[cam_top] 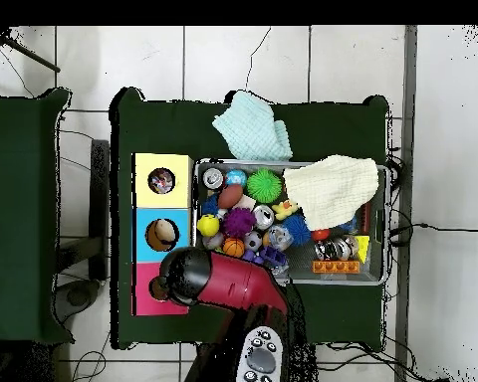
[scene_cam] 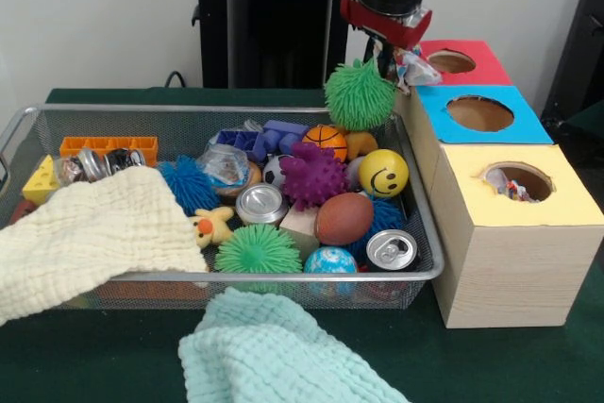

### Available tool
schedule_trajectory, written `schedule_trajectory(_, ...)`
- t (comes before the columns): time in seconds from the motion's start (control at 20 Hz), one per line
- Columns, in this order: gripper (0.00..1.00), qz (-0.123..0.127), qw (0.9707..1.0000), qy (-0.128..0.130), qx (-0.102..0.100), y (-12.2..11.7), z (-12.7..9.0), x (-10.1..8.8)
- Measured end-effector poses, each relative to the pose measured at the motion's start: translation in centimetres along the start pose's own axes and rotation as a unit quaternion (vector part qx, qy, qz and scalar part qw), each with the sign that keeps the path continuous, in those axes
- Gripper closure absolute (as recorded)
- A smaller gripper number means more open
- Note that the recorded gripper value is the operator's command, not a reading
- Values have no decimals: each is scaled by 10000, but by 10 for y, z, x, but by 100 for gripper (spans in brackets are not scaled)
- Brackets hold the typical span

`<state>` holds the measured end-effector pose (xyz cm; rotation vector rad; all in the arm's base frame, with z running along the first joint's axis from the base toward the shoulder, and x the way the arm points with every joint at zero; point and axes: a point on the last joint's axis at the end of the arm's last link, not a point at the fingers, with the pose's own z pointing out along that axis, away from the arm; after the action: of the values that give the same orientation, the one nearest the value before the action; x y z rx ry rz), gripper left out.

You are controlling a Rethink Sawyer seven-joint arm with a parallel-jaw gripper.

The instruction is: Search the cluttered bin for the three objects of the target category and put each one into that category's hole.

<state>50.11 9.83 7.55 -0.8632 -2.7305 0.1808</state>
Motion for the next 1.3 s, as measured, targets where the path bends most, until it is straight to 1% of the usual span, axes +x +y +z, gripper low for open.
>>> schedule_trajectory(0.15,100,56,10000,40,27,4,8,-5)
schedule_trajectory(0.35,100,73,9999,85,37,9,7,-8)
schedule_trajectory(0.6,100,88,9997,210,95,9,-2,-9)
schedule_trajectory(0.8,100,104,9995,272,138,6,-15,-8)
schedule_trajectory(0.95,100,103,9995,248,136,6,-21,-7)
schedule_trajectory(1.15,100,106,9999,77,90,6,-37,-10)
schedule_trajectory(1.3,100,114,9999,-52,16,8,-51,-16)
